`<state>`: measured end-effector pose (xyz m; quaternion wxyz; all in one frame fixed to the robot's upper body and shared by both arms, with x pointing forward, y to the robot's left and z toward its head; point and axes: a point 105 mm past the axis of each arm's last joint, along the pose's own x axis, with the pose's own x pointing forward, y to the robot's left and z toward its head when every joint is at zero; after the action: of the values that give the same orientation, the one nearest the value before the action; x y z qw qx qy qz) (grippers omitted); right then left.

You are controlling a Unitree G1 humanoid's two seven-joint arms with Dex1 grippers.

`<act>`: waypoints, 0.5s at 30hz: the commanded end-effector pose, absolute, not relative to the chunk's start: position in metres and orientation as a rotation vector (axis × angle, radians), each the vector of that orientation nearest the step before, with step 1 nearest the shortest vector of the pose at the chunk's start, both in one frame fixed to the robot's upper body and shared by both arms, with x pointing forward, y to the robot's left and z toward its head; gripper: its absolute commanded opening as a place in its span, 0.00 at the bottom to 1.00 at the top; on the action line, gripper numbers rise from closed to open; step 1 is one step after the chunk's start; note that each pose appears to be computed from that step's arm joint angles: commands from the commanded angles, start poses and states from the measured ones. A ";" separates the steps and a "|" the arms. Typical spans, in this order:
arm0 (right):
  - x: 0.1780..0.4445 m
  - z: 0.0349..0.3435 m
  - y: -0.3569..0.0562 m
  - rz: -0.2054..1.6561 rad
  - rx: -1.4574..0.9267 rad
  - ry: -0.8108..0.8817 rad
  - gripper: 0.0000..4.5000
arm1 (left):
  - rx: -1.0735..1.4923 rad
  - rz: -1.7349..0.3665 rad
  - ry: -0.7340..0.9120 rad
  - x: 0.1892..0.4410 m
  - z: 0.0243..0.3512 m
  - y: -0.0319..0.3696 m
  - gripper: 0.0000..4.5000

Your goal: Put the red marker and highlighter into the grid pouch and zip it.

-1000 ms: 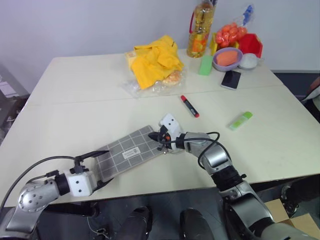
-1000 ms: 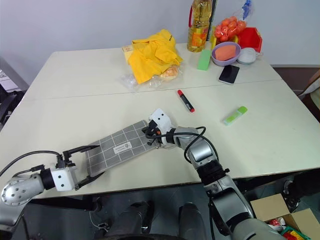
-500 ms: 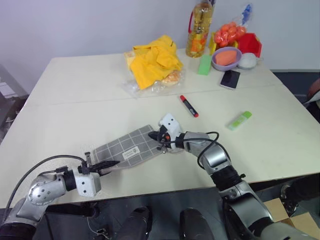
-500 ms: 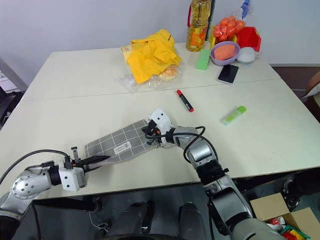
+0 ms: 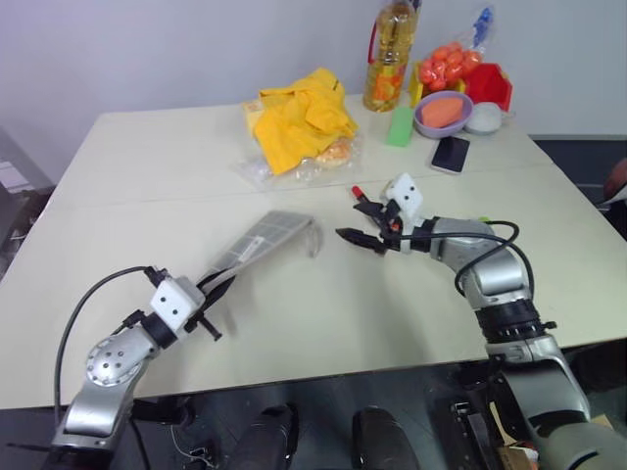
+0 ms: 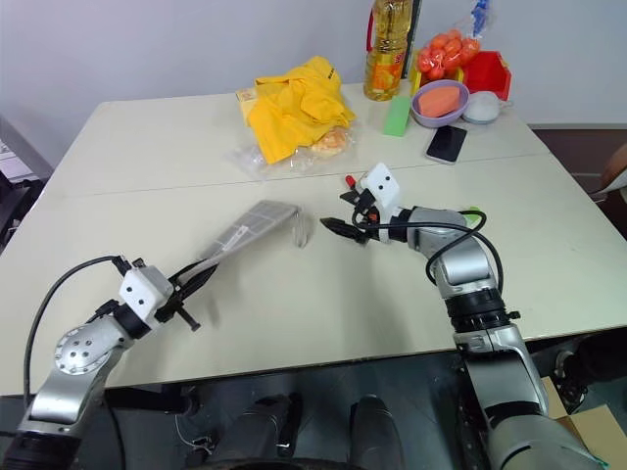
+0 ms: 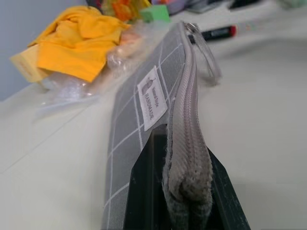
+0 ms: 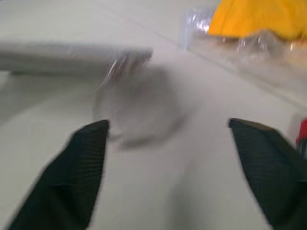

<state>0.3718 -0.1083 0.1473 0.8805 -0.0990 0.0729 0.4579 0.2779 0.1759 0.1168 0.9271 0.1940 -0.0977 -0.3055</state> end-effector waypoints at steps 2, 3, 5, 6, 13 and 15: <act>0.369 0.159 -0.095 0.961 -0.140 0.122 0.88 | 0.419 -0.643 -0.242 0.280 0.127 0.167 0.00; 0.371 0.158 -0.092 0.948 -0.125 0.128 0.88 | 0.422 -0.652 -0.244 0.281 0.128 0.165 0.00; 0.374 0.156 -0.087 0.928 -0.120 0.131 0.88 | 0.421 -0.667 -0.249 0.282 0.128 0.162 0.00; 0.376 0.156 -0.084 0.918 -0.117 0.130 0.88 | 0.420 -0.675 -0.252 0.283 0.129 0.160 0.00; 0.378 0.156 -0.070 0.925 -0.092 0.128 0.68 | 0.430 -0.716 -0.255 0.284 0.125 0.147 0.00; 0.379 0.157 -0.070 0.923 -0.087 0.133 0.46 | 0.427 -0.713 -0.258 0.284 0.126 0.146 0.00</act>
<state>0.3765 -0.0726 0.1412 0.8919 -0.0429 0.0862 0.4419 0.2839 0.1480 0.1197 0.9100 0.1998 -0.1122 -0.3456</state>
